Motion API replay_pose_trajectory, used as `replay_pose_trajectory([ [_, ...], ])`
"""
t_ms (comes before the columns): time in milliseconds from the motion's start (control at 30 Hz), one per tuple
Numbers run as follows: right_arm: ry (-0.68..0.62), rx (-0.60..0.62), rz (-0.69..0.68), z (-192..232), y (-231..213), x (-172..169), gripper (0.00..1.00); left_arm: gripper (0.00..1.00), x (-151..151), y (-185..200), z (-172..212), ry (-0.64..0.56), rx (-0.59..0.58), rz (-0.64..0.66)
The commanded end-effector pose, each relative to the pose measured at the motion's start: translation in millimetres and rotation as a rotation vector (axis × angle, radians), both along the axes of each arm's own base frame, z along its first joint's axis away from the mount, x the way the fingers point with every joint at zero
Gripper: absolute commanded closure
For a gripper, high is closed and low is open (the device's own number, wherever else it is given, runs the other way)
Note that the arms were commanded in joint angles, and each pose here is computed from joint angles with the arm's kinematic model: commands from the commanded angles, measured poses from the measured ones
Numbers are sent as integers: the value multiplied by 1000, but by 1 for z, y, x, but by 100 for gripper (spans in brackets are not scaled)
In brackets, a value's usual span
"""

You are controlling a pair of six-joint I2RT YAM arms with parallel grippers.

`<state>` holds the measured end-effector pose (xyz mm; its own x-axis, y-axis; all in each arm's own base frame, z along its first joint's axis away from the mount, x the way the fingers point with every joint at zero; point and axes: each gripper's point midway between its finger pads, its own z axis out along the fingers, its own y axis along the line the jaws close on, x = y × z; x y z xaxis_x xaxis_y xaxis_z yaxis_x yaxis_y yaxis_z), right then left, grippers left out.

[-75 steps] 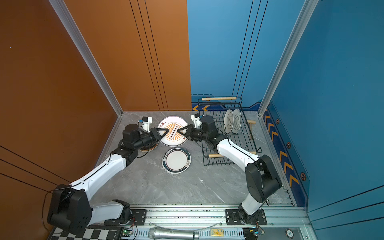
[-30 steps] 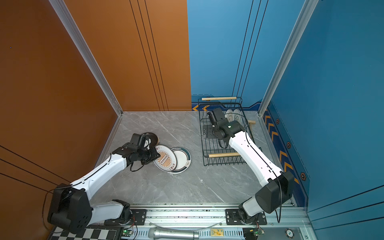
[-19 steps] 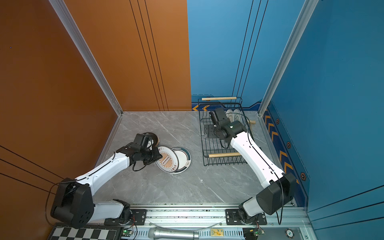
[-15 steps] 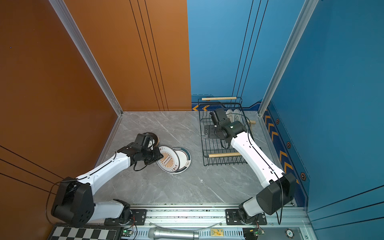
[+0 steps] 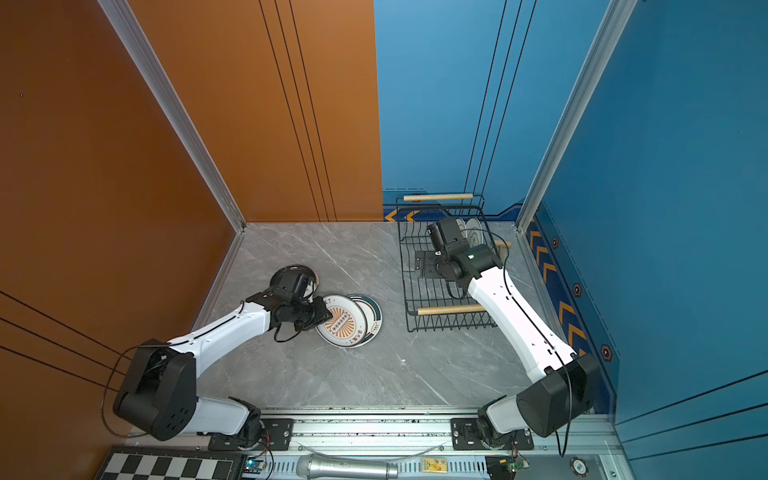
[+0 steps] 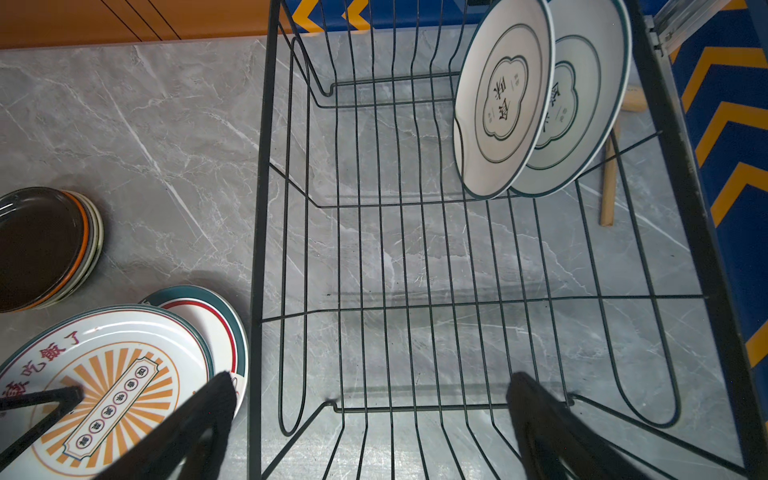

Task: Unload the plates from the dish rack
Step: 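Lay the orange-sunburst plate onto the green-rimmed stack with the left gripper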

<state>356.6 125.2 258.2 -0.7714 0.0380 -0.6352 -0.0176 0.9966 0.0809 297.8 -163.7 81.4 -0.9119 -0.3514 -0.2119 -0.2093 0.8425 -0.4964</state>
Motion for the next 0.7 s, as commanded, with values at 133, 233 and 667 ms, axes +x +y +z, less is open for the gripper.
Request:
replay_pose_trajectory([
  [133,14,9,10,-1,-7,-11,0,69,-10,7,-23,64,76,0],
  [233,18,13,13,-3,-6,-11,0,63,-11,8,-29,77,94,3],
  [667,17,23,23,-3,-5,-12,0,49,-11,5,-34,95,95,-2],
])
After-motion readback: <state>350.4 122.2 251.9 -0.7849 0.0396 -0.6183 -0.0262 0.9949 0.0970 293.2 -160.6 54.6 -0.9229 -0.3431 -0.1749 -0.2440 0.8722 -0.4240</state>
